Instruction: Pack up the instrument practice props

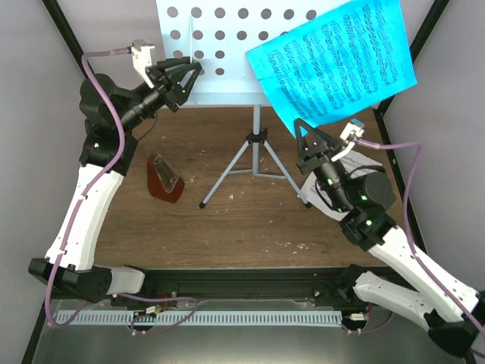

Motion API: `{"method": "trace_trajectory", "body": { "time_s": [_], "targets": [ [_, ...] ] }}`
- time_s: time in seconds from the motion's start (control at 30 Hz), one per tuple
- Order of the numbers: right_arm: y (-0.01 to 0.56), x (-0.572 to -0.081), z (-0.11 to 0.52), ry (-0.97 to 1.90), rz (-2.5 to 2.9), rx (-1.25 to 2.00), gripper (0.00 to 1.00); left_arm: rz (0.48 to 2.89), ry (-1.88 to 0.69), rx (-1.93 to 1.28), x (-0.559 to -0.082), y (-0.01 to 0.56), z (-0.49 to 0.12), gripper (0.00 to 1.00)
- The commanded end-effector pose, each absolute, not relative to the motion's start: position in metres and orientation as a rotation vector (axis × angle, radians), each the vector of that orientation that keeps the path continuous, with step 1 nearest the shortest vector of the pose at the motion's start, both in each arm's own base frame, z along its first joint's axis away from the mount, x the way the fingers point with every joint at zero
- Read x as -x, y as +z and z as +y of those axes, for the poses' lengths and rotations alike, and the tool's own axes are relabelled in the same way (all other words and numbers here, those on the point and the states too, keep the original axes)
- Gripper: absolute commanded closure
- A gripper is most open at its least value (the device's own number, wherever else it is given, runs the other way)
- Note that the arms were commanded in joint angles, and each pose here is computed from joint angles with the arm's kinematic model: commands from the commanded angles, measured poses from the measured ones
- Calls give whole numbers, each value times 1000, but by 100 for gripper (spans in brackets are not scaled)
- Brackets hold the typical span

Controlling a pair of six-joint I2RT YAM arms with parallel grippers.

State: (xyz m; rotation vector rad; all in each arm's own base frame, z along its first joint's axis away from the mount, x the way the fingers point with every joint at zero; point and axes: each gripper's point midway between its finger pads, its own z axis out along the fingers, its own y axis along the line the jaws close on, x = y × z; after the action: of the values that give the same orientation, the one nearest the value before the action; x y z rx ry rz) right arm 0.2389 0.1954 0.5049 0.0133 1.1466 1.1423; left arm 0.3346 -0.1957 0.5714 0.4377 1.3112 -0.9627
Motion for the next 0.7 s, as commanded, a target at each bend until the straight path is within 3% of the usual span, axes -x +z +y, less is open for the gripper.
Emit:
{"method": "trace_trajectory", "body": {
  "time_s": [0.0,0.2,0.5,0.67],
  "targets": [
    [466,-231,185,1024,1294,33,99,1337,-952,-397,-334,567,-190,55],
    [397,-207,178,1052,1511,65,99,1348,-930,-376,-317,555,-180,37],
    [246,-220,148,804,1953,-204,99,1361,-739,-201,-292,518,-133,31],
    [199,-234,146,660,2117,-212,99,1467,-658,-114,-291,485,-108,28]
  ]
}}
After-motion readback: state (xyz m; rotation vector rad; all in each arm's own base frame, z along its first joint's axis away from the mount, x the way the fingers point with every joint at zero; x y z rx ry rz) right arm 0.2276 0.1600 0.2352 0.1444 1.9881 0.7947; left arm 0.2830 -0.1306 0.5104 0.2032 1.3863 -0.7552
